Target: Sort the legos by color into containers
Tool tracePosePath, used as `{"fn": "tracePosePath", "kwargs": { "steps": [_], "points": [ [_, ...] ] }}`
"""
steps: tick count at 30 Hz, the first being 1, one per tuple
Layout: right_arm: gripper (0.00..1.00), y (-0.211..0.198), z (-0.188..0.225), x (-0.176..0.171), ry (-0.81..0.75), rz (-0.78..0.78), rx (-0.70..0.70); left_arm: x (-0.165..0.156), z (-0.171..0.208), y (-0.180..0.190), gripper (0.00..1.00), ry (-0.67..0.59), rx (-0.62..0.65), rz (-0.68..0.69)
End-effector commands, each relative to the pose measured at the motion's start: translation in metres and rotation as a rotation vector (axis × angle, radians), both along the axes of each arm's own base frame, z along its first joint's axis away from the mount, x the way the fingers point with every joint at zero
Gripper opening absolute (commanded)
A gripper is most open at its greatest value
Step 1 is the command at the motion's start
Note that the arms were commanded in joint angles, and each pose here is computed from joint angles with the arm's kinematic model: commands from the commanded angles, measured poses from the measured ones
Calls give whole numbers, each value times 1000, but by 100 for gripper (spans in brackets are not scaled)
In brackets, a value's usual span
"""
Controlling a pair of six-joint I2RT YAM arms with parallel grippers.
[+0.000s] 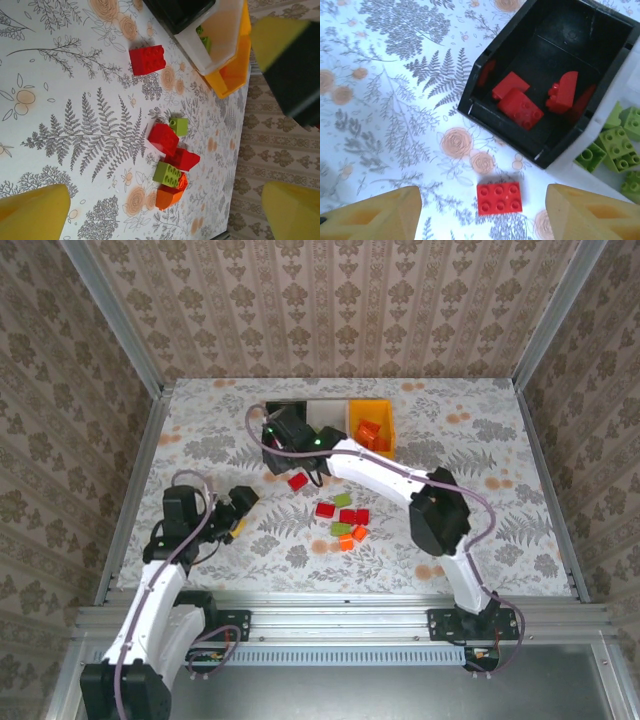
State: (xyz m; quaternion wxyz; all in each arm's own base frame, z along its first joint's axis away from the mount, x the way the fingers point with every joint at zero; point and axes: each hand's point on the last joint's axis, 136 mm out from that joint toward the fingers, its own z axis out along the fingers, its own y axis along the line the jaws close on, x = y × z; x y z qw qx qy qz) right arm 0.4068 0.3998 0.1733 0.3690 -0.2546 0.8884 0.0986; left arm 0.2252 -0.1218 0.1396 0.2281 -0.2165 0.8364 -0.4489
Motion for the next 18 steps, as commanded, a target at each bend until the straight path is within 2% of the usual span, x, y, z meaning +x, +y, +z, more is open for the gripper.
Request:
{"fn": "tracePosePath", "kwargs": {
  "steps": [1,9,18],
  "points": [
    [69,-10,-13,-9,16,-38,19,-14,-19,3,100,55,-17,23],
    [76,-27,-65,-40,113,-40,-40,-36,-36,3,100,86,-45,38],
    [85,-17,-104,-37,168,-18,-96,-42,-38,2,100,89,-57,35]
  ]
}}
